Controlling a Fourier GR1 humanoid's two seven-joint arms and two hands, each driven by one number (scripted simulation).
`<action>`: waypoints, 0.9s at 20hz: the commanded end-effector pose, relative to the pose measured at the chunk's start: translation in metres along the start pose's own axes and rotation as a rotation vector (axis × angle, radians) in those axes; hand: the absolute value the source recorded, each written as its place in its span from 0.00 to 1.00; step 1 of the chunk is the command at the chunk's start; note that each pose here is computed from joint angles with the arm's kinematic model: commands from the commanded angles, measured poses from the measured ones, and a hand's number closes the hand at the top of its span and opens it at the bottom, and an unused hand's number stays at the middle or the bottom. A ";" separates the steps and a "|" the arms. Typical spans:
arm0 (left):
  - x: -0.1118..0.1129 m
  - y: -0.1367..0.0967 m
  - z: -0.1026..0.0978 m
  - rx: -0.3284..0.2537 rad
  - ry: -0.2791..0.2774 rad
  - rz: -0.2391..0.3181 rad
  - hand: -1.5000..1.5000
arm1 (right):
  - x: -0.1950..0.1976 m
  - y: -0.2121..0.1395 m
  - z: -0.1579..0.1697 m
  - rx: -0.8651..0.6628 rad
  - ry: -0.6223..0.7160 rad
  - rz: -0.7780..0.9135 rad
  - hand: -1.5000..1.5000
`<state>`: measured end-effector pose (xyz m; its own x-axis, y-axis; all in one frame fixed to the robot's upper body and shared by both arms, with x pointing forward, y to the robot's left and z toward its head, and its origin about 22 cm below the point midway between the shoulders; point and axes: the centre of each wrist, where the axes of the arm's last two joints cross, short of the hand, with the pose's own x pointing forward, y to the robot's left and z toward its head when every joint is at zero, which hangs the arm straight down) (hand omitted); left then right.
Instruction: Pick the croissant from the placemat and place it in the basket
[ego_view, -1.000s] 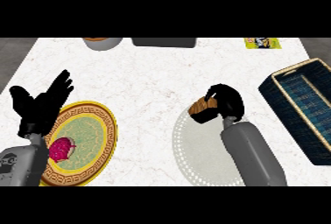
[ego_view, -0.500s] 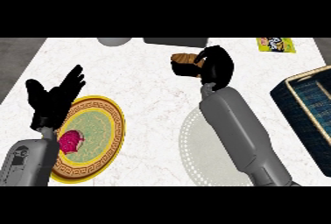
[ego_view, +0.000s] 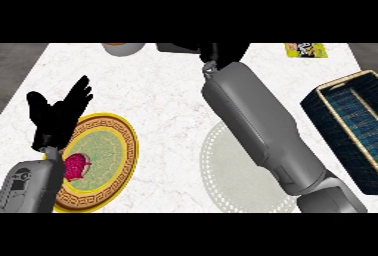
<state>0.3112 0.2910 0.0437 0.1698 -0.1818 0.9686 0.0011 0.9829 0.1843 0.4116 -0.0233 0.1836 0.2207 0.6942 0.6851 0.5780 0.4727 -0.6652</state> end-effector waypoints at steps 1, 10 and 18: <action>-0.017 0.000 0.011 0.008 0.027 0.018 0.50 | 0.044 -0.019 -0.004 -0.105 0.161 -0.035 1.00; -0.021 0.019 0.012 0.038 0.012 0.000 0.50 | 0.065 -0.050 -0.056 -0.242 0.212 0.057 1.00; -0.016 0.011 0.021 0.017 0.025 0.019 0.50 | 0.055 -0.084 -0.106 -0.378 0.289 0.133 1.00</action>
<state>0.2967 0.3085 0.0406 0.1820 -0.1668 0.9690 -0.0401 0.9834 0.1768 0.4531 -0.0685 0.2978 0.3535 0.6690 0.6538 0.7625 0.1988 -0.6157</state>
